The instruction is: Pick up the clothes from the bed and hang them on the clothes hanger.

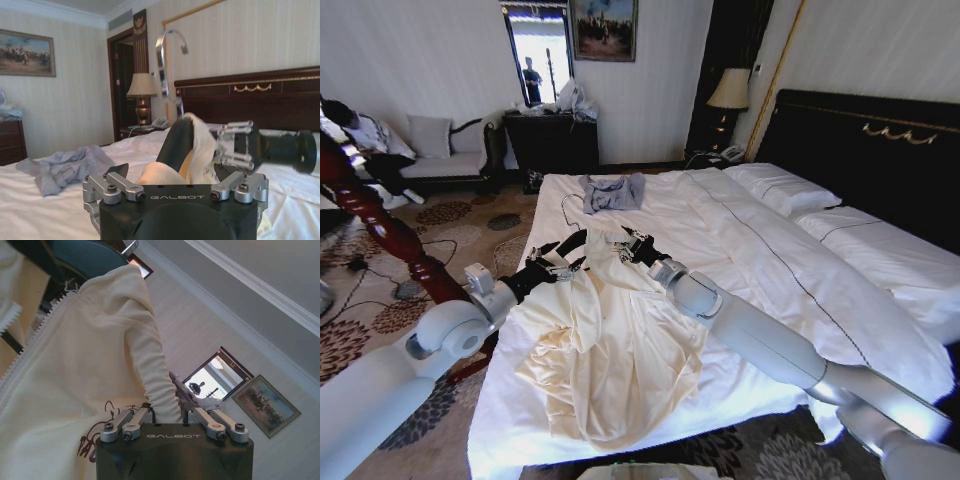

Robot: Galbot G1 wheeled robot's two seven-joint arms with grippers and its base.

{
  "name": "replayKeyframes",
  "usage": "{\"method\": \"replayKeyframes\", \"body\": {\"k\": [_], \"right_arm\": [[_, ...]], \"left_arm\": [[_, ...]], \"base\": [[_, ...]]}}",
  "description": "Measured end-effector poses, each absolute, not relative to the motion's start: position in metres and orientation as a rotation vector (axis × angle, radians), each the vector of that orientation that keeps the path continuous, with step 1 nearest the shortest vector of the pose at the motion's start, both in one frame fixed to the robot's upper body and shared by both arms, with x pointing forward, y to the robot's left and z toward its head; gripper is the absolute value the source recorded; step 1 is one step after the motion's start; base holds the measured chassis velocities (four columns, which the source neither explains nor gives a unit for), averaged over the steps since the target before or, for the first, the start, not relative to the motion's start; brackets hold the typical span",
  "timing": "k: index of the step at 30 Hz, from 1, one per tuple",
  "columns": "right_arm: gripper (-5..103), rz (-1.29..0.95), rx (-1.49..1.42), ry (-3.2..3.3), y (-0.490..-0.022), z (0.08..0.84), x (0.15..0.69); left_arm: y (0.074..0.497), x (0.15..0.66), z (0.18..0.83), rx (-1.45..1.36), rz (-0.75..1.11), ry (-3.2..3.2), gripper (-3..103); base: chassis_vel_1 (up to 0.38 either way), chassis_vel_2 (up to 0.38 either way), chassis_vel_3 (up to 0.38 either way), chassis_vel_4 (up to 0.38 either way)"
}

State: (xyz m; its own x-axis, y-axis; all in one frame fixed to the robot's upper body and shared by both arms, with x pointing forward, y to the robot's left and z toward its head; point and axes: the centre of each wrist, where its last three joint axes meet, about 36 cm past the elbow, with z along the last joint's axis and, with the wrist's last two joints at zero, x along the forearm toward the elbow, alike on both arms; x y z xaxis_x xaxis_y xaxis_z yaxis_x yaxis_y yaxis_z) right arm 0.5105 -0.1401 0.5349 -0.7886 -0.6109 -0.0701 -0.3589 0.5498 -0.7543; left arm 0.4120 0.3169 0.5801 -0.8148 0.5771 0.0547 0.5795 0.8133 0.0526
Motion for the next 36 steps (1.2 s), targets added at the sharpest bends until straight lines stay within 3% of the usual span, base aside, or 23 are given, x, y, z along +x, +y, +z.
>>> {"method": "replayKeyframes", "body": {"k": [12, 18, 36], "right_arm": [[25, -1.078, -0.81, 2.461, -0.136, 0.534, 0.508], [25, -1.076, -0.803, 2.462, -0.139, 0.534, 0.511], [20, -1.092, -0.791, 2.504, -0.15, 0.518, 0.512]], "left_arm": [[0.301, 0.429, 0.596, -1.005, -0.032, -2.973, 92], [0.309, 0.41, 0.605, -1.002, -0.047, -2.964, 99], [0.318, 0.39, 0.641, -0.997, -0.114, -3.029, 100]], "base": [[0.0, 0.0, 0.0, 0.0], [0.0, 0.0, 0.0, 0.0], [0.0, 0.0, 0.0, 0.0]]}}
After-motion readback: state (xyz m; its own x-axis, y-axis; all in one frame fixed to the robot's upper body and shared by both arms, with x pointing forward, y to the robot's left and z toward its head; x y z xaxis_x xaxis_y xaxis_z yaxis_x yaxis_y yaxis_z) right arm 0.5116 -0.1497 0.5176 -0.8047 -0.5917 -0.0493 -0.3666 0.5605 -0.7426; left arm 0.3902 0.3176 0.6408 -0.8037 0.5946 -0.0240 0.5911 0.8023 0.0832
